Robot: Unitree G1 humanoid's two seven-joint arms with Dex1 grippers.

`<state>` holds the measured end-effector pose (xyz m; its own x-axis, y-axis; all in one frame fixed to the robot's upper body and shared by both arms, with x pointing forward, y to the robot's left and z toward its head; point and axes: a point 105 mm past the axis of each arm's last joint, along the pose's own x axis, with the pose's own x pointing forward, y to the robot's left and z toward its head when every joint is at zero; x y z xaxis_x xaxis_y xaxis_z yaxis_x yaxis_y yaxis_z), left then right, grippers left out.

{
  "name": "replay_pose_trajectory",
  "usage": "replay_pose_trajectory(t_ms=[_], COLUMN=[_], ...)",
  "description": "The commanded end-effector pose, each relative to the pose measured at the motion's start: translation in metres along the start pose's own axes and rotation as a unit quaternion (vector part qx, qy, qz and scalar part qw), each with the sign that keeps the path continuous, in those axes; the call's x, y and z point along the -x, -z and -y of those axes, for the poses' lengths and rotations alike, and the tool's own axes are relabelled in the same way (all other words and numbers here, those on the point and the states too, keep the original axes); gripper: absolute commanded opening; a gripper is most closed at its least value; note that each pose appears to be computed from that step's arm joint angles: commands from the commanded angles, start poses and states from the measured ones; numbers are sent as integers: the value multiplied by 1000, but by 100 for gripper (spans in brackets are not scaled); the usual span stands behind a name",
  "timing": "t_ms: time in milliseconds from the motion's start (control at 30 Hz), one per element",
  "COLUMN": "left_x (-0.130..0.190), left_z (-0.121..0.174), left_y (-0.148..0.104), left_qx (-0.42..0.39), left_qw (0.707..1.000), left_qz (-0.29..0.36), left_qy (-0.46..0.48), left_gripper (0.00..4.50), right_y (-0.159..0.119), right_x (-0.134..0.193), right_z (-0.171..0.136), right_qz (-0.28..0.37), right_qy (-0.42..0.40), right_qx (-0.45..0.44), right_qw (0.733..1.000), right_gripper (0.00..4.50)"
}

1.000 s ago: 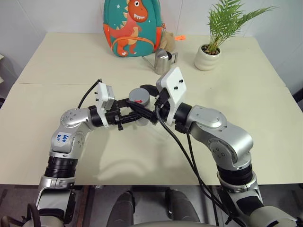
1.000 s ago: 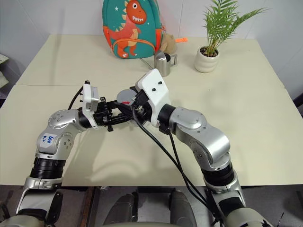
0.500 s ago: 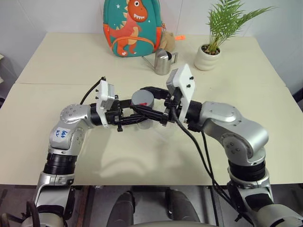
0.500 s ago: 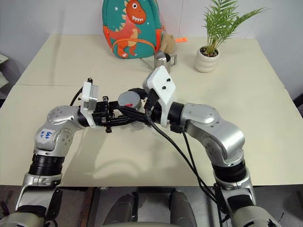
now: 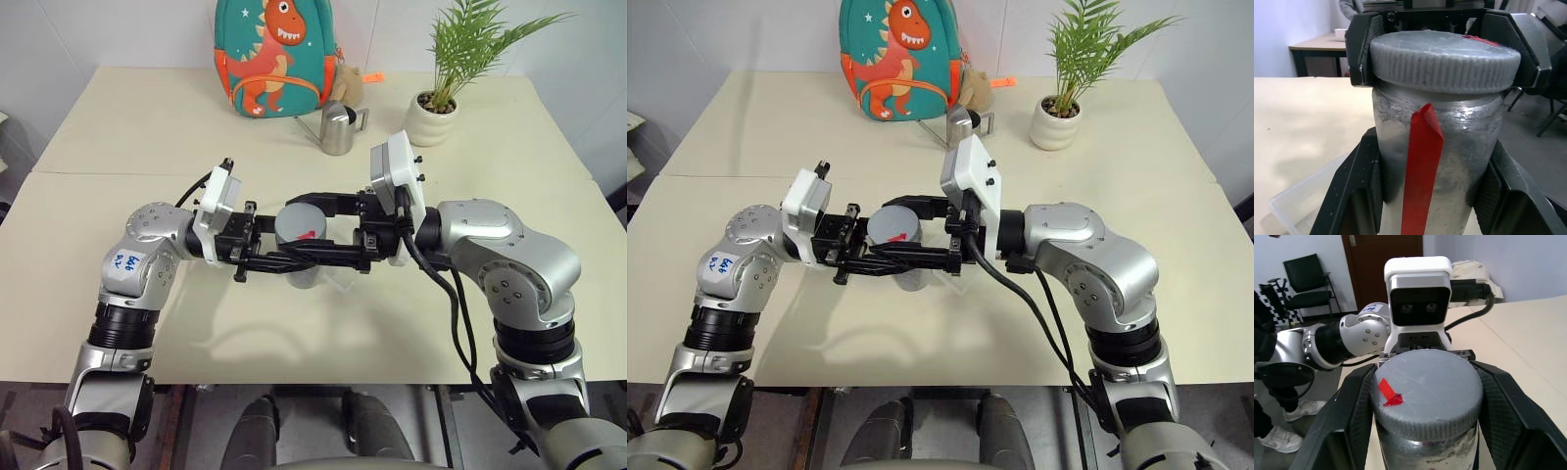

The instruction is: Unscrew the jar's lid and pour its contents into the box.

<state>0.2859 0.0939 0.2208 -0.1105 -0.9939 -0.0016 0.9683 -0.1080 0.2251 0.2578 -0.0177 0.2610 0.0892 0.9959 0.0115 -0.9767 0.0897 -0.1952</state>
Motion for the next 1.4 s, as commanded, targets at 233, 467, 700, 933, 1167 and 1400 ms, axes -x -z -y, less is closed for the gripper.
replay_pose_trajectory(t_ms=[233, 467, 700, 933, 1167, 1400], left_x=[7, 5, 5, 5, 2, 1], left_z=[-3, 2, 8, 6, 4, 4], left_y=[-11, -13, -11, -7, -6, -6], left_qx=[-18, -22, -23, -23, -25, -25], left_qw=[1000, 1000, 999, 999, 999, 999], left_qz=[-4, -1, -10, -13, -9, -5], left_qy=[-6, 9, 23, 19, 19, 22], left_gripper=[189, 189, 189, 189, 189, 189], right_y=[-2, -4, -13, -19, -18, -14], right_x=[-7, -9, -9, -13, -23, -24], right_z=[-14, -5, 3, 1, -2, 10], right_qz=[-3, 2, 11, 19, 23, 15], right_qy=[-48, -27, -10, -16, -18, 22], right_qx=[23, 33, 50, 50, 36, 35], right_qw=[999, 999, 999, 998, 999, 999], right_gripper=[293, 448, 448, 448, 448, 448])
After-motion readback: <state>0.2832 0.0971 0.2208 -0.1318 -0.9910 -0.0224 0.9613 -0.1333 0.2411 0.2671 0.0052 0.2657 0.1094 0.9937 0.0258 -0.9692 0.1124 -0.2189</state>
